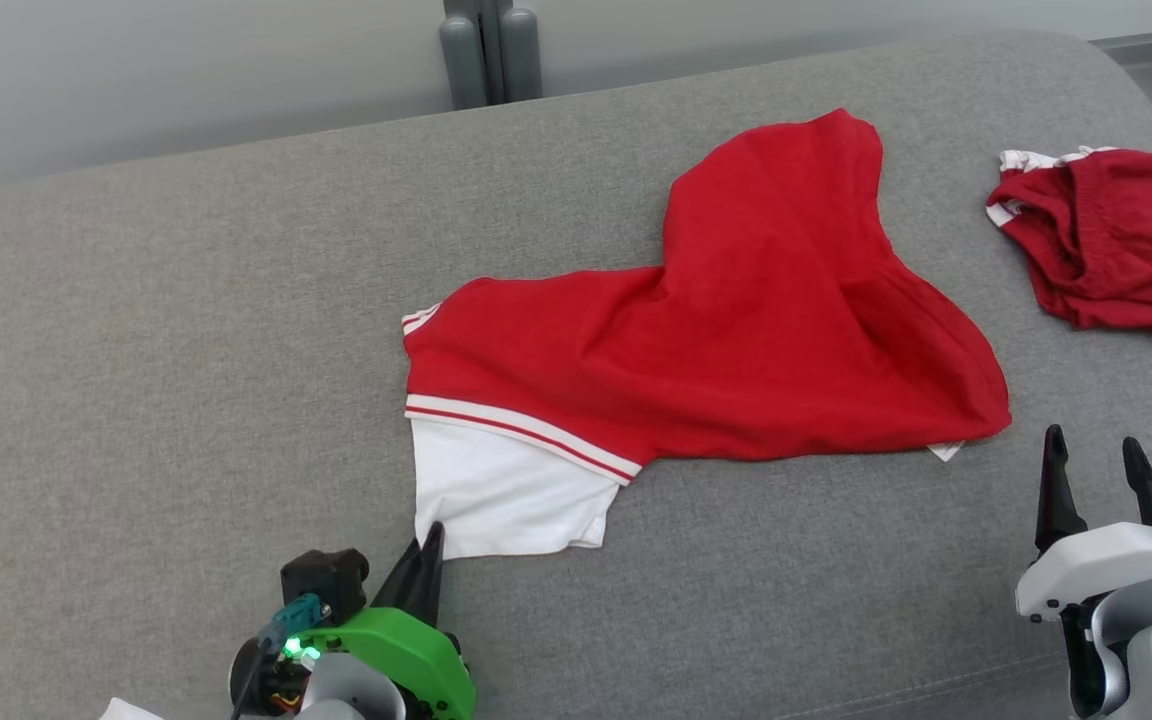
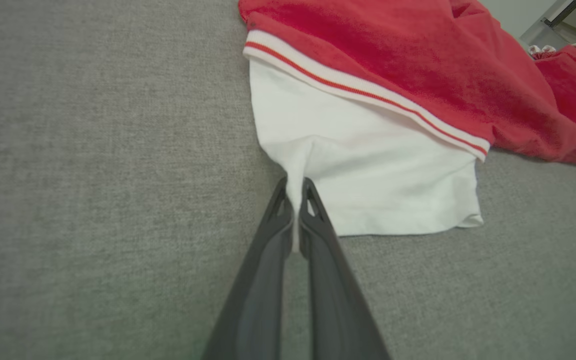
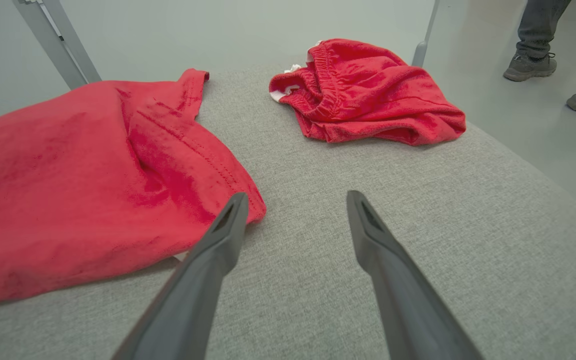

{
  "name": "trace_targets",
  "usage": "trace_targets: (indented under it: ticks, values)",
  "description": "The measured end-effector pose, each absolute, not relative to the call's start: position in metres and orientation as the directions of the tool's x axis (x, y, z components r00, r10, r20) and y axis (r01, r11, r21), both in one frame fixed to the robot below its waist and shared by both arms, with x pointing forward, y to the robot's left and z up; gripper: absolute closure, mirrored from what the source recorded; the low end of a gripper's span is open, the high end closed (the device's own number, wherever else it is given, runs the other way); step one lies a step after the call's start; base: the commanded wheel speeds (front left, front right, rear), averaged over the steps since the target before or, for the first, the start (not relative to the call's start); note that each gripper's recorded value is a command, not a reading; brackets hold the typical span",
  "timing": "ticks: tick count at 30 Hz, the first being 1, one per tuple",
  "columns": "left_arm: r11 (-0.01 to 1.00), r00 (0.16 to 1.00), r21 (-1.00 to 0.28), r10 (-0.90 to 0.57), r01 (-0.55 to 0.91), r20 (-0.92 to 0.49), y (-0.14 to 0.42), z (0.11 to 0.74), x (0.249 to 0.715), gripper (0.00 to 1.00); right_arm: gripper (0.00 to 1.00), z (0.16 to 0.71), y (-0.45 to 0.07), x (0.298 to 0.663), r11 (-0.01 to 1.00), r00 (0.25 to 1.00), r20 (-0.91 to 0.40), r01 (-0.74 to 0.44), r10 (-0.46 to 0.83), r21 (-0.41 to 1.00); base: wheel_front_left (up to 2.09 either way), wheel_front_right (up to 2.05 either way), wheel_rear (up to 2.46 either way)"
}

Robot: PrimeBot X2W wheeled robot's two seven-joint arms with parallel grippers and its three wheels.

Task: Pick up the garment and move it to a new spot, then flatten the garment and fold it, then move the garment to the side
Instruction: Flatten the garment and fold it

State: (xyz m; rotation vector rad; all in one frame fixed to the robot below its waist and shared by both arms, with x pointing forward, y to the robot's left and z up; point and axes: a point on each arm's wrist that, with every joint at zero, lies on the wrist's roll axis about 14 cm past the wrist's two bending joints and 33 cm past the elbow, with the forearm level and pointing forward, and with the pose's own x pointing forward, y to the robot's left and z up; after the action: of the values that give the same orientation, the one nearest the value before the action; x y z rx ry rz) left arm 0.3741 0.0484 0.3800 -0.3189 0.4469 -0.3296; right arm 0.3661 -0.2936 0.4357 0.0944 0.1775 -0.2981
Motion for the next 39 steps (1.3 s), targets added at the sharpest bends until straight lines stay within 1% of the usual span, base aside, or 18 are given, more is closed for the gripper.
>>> trace_targets:
  ticks: [6, 11, 15, 19, 20, 21, 22, 23, 24, 25, 28, 32, 34, 37, 39]
  values:
    - [0.915, 0.893, -0.354, -0.315, 0.195, -0.321, 0.07, 0.395, 0.382, 1.0, 0.0, 0.416, -0.291, 0.382, 0.952, 0.923, -0.268, 0.301, -0.276, 0.055, 0.0, 0.0, 0.0]
    - [0.918, 0.9, -0.354, -0.297, 0.178, -0.32, 0.077, 0.398, 0.378, 1.0, 0.0, 0.391, -0.271, 0.394, 0.969, 0.902, -0.375, 0.246, -0.216, 0.034, 0.0, 0.0, 0.0]
    - [0.92, 0.907, -0.355, -0.284, 0.167, -0.31, 0.08, 0.403, 0.378, 1.0, 0.0, 0.382, -0.26, 0.402, 0.976, 0.89, -0.417, 0.216, -0.184, 0.031, 0.0, 0.0, 0.0]
    - [0.922, 0.909, -0.352, -0.277, 0.16, -0.311, 0.083, 0.404, 0.376, 1.0, 0.0, 0.37, -0.251, 0.402, 0.981, 0.866, -0.475, 0.194, -0.157, 0.03, 0.0, 0.0, 0.0]
    - [0.922, 0.91, -0.352, -0.276, 0.161, -0.308, 0.083, 0.405, 0.376, 1.0, 0.06, 0.37, -0.25, 0.403, 0.981, 0.865, -0.477, 0.191, -0.153, 0.032, 0.0, 0.0, 0.0]
    - [0.922, 0.912, -0.353, -0.277, 0.162, -0.303, 0.083, 0.406, 0.377, 1.0, 0.53, 0.37, -0.248, 0.404, 0.982, 0.863, -0.484, 0.184, -0.146, 0.033, 0.0, 0.0, 0.0]
    - [0.921, 0.913, -0.353, -0.278, 0.165, -0.298, 0.082, 0.408, 0.377, 1.0, 0.58, 0.369, -0.246, 0.406, 0.983, 0.861, -0.489, 0.179, -0.139, 0.036, 0.0, 0.0, 0.0]
    - [0.92, 0.914, -0.354, -0.279, 0.167, -0.294, 0.082, 0.409, 0.377, 1.0, 0.71, 0.37, -0.244, 0.407, 0.984, 0.862, -0.488, 0.176, -0.134, 0.041, 0.0, 0.0, 0.0]
    - [0.92, 0.915, -0.354, -0.281, 0.17, -0.289, 0.081, 0.411, 0.376, 1.0, 0.79, 0.371, -0.242, 0.408, 0.984, 0.863, -0.489, 0.172, -0.128, 0.046, 0.0, 0.0, 0.0]
    - [0.919, 0.917, -0.355, -0.282, 0.173, -0.284, 0.081, 0.413, 0.376, 1.0, 1.0, 0.371, -0.241, 0.409, 0.985, 0.862, -0.492, 0.168, -0.123, 0.048, 0.0, 0.0, 0.0]
    - [0.916, 0.923, -0.361, -0.281, 0.177, -0.262, 0.08, 0.419, 0.376, 1.0, 1.0, 0.376, -0.238, 0.41, 0.984, 0.871, -0.478, 0.164, -0.113, 0.065, 0.0, 0.0, 0.0]
    - [0.903, 0.938, -0.385, -0.285, 0.193, -0.198, 0.077, 0.437, 0.379, 1.0, 1.0, 0.393, -0.237, 0.415, 0.982, 0.904, -0.415, 0.161, -0.107, 0.097, 0.0, 0.0, 0.0]
    - [0.89, 0.946, -0.406, -0.288, 0.206, -0.151, 0.076, 0.451, 0.381, 1.0, 1.0, 0.407, -0.233, 0.42, 0.981, 0.926, -0.364, 0.152, -0.098, 0.121, 0.0, 0.0, 0.0]
    - [0.874, 0.954, -0.42, -0.294, 0.244, -0.06, 0.073, 0.48, 0.386, 1.0, 1.0, 0.441, -0.228, 0.43, 0.98, 0.965, -0.249, 0.125, -0.084, 0.154, 0.0, 0.0, 0.0]
    - [0.866, 0.953, -0.412, -0.3, 0.284, 0.026, 0.071, 0.508, 0.39, 1.0, 1.0, 0.47, -0.225, 0.435, 0.982, 0.985, -0.158, 0.094, -0.068, 0.161, 0.0, 0.0, 0.0]
